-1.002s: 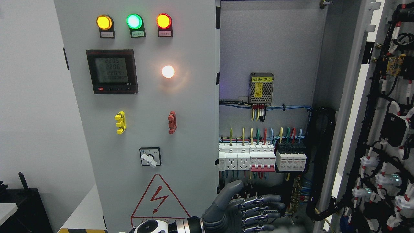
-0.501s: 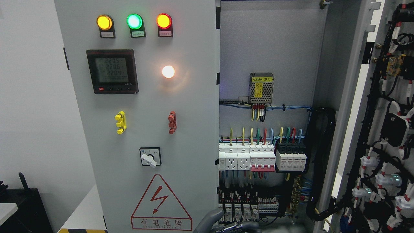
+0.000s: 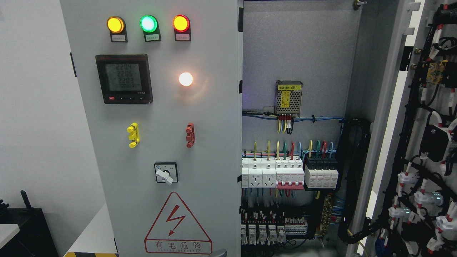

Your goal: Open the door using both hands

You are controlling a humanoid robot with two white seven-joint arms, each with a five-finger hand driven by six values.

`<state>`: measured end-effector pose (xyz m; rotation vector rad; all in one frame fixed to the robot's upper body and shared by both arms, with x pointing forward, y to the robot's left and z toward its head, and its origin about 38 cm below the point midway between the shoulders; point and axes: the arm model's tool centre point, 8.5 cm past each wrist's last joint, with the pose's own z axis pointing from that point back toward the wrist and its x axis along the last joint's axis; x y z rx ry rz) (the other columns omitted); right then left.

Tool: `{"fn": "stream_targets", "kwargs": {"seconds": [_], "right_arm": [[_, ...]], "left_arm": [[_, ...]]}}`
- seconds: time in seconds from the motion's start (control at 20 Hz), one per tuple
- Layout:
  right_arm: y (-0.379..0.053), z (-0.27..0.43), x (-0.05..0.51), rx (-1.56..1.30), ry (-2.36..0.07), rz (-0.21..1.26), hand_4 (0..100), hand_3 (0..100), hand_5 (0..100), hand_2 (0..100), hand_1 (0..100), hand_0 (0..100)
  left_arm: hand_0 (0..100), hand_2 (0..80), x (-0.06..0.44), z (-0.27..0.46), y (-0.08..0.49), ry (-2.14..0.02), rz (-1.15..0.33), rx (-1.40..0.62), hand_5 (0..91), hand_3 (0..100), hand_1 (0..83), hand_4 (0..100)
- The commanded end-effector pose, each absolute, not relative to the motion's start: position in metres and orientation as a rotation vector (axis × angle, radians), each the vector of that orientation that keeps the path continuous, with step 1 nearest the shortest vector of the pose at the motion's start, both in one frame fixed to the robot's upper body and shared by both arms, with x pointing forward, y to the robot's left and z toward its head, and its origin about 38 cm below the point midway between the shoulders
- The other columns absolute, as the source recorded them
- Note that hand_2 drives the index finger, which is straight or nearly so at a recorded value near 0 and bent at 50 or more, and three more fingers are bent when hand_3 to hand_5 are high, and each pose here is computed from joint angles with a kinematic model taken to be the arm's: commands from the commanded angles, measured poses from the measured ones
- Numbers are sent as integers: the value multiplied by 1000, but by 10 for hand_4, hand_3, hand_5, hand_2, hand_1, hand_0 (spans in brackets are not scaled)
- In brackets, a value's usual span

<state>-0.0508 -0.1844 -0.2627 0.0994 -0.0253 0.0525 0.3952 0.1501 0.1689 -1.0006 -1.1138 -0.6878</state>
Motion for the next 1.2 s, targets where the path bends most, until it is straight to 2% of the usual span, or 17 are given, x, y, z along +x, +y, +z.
{"fn": "stream_targets", "kwargs": {"seconds": [0.0,0.7,1.15], "right_arm": [[-184,-263,-51,99,-25,53,0,0,0,0,0,0],[-184,-263,-50,100,-26,53,0,0,0,0,0,0],[-184,-263,-50,100,-26,53,0,0,0,0,0,0]], "left_arm": [[0,0,387,152,205,-1075,-649,-879,0,0,0,42],[0,0,330,101,311,-954,-562,-727,0,0,0,42],[0,0,256,50,358,-854,-538,-656,0,0,0,42]]}}
